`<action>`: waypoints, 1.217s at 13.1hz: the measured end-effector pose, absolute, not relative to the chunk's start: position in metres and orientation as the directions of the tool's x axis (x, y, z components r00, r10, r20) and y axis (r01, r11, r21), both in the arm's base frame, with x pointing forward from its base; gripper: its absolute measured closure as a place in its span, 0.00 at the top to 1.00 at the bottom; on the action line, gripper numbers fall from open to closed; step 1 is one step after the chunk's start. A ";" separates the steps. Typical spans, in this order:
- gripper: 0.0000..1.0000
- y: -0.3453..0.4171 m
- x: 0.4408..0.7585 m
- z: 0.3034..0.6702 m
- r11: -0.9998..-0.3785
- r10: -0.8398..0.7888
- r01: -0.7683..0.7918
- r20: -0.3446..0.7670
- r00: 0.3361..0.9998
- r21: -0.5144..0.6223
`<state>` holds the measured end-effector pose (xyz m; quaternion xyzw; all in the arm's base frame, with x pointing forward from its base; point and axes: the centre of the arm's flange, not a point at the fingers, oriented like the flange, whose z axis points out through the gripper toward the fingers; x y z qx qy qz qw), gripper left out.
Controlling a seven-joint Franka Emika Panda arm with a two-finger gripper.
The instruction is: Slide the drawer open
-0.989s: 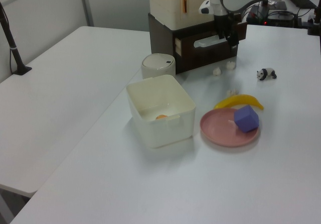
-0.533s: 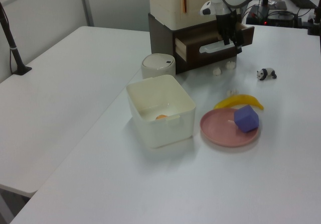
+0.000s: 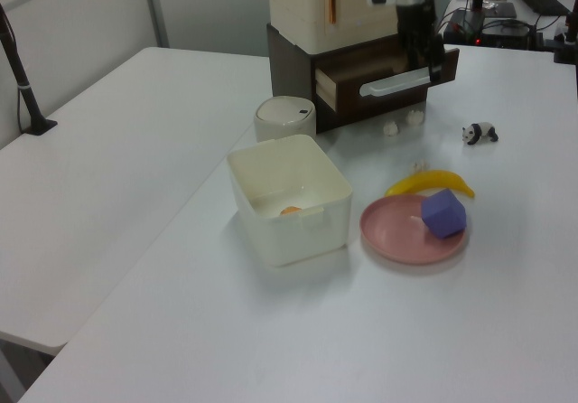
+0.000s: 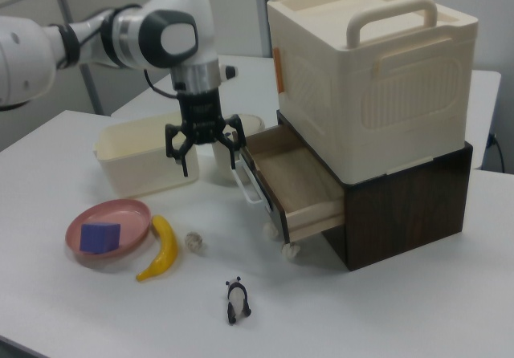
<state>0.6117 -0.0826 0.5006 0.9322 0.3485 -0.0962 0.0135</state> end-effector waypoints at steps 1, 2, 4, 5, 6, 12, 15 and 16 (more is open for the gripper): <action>1.00 -0.089 0.604 0.519 -0.796 0.601 0.605 -0.162 0.782 -0.033; 1.00 -0.095 0.596 0.537 -0.843 0.535 0.537 -0.133 0.834 -0.020; 1.00 -0.098 0.588 0.559 -0.930 0.366 0.366 -0.082 0.927 -0.011; 1.00 -0.096 0.587 0.563 -0.960 0.278 0.278 -0.073 0.958 -0.006; 1.00 -0.096 0.587 0.565 -0.978 0.207 0.207 -0.068 0.976 -0.002; 1.00 -0.106 0.575 0.613 -0.995 -0.099 -0.099 0.032 0.995 0.001; 1.00 -0.115 0.560 0.636 -0.992 -0.126 -0.125 0.073 0.989 -0.016; 1.00 -0.108 0.561 0.634 -0.991 -0.137 -0.136 0.067 0.988 -0.017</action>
